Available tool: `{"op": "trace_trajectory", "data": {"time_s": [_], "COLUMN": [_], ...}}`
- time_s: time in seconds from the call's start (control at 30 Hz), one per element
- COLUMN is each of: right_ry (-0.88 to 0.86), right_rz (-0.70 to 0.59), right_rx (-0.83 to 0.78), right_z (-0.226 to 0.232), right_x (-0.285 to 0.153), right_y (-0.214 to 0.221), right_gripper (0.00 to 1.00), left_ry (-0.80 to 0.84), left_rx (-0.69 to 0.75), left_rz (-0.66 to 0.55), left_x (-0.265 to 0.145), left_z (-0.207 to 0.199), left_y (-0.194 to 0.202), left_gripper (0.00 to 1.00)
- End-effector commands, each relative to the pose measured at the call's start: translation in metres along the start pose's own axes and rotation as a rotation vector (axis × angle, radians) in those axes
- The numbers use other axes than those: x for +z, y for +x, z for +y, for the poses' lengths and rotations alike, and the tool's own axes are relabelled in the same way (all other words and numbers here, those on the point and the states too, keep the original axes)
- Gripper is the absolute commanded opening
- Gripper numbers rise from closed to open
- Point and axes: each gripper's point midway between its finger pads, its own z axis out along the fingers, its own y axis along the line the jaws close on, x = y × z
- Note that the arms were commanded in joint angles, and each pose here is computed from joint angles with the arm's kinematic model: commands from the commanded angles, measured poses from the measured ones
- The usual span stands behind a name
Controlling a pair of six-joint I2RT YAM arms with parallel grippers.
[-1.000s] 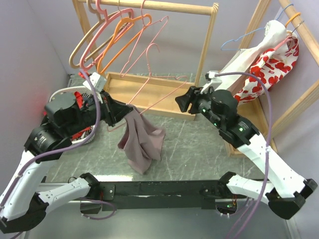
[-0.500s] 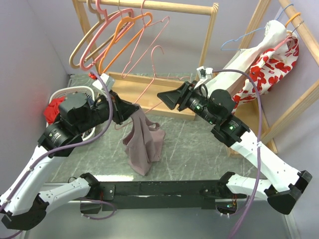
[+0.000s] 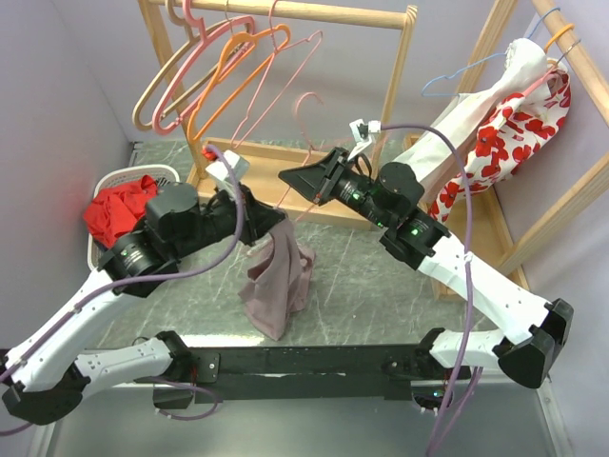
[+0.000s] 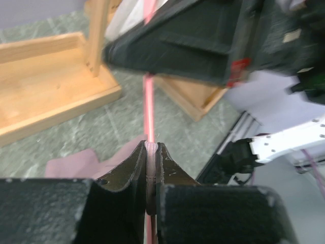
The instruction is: Remove the tank top from the hanger
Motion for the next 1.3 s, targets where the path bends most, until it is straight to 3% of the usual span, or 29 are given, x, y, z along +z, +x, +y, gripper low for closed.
{"op": "trace_trajectory", "data": {"time_s": [0.0,0.03,0.1,0.2,0.23,0.3,0.33,0.37,0.53,0.8,0.9,0.97,1.03,1.1,1.27], "right_ry": [-0.024,-0.014,0.008,0.033,0.039,0.058,0.074,0.078,0.116,0.285,0.323,0.356,0.351,0.339,0.339], "right_rz": [-0.099,-0.111,-0.142,-0.154,-0.165,-0.175,-0.184,-0.187,-0.224,-0.318,-0.331,-0.331,-0.334,-0.338,-0.339], "right_rx": [-0.053,-0.057,-0.067,-0.077,-0.083,-0.088,-0.097,-0.1,-0.132,-0.256,-0.28,-0.289,-0.292,-0.289,-0.28], "right_z": [0.024,0.022,0.021,0.016,0.015,0.01,0.007,0.005,-0.003,-0.017,-0.017,-0.021,-0.018,-0.015,-0.014], "right_x": [-0.004,-0.007,-0.013,-0.018,-0.019,-0.02,-0.02,-0.02,-0.02,-0.042,-0.051,-0.058,-0.062,-0.068,-0.079], "right_y": [-0.034,-0.036,-0.043,-0.043,-0.045,-0.047,-0.049,-0.049,-0.059,-0.092,-0.099,-0.101,-0.101,-0.101,-0.099], "right_gripper": [0.05,0.0,0.0,0.0,0.0,0.0,0.0,0.0,0.0,0.0,0.0,0.0,0.0,0.0,0.0], "left_ry": [-0.014,-0.026,-0.035,-0.079,-0.085,-0.093,-0.1,-0.098,-0.117,-0.325,-0.387,-0.472,-0.558,-0.521,-0.457], "left_rx": [0.025,0.025,0.022,0.015,0.017,0.02,0.019,0.019,0.002,-0.028,-0.063,-0.07,-0.096,-0.088,-0.138], "left_rz": [-0.101,-0.101,-0.093,-0.109,-0.11,-0.103,-0.109,-0.11,-0.129,0.037,0.165,0.359,0.459,0.498,0.436], "left_x": [0.001,0.0,-0.001,-0.004,-0.005,-0.007,-0.01,-0.012,-0.022,-0.007,0.005,0.008,0.008,0.015,0.035], "left_z": [-0.009,-0.008,-0.006,0.003,0.004,0.005,0.006,0.006,0.01,0.054,0.066,0.081,0.093,0.094,0.087], "left_y": [-0.026,-0.025,-0.022,-0.021,-0.022,-0.02,-0.022,-0.022,-0.019,0.031,0.061,0.103,0.127,0.146,0.147], "left_gripper": [0.01,0.01,0.01,0.1,0.29,0.39,0.53,0.6,0.74,0.81,0.81,0.88,0.94,0.97,0.99]}}
